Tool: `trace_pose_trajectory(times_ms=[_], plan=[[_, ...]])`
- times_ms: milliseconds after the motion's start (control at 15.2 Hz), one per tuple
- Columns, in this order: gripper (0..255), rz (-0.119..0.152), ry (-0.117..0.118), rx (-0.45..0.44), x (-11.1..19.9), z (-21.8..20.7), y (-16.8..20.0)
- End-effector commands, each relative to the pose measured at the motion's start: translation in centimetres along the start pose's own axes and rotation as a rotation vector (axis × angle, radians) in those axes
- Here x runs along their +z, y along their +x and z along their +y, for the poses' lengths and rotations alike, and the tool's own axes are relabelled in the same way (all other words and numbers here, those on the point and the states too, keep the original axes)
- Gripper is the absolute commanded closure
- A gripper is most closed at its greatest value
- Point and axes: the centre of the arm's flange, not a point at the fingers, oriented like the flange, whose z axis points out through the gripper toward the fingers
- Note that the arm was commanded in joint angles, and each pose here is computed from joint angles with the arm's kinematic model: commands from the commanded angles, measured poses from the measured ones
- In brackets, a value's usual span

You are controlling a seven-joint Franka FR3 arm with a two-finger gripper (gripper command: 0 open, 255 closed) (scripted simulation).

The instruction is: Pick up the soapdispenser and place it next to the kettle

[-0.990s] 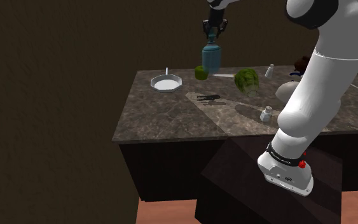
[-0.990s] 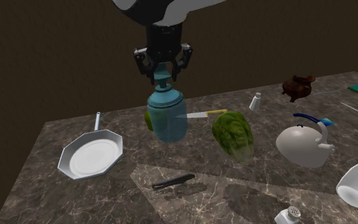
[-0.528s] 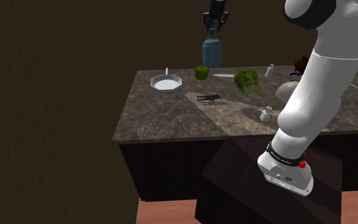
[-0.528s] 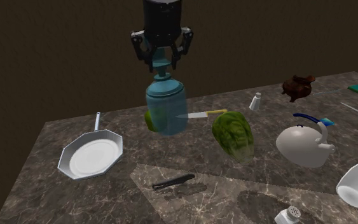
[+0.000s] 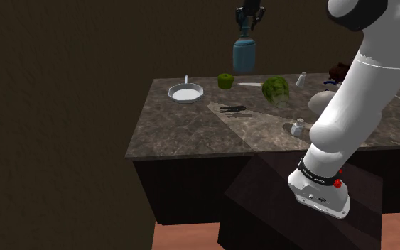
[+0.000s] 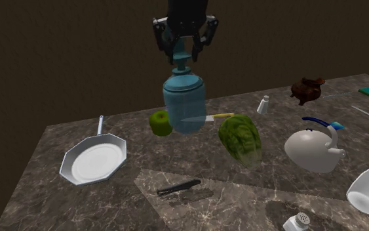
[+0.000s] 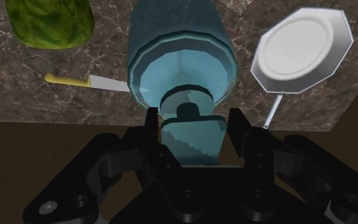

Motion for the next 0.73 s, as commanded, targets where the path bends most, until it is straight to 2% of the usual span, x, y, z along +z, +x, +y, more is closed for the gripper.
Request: trace_pose_trajectory(times_ms=[0, 660], plan=[[255, 0.001, 0.001, -0.001, -0.2, 2.5, -0.9], [255, 0.001, 0.001, -0.001, -1.4, 15.0, -4.9]])
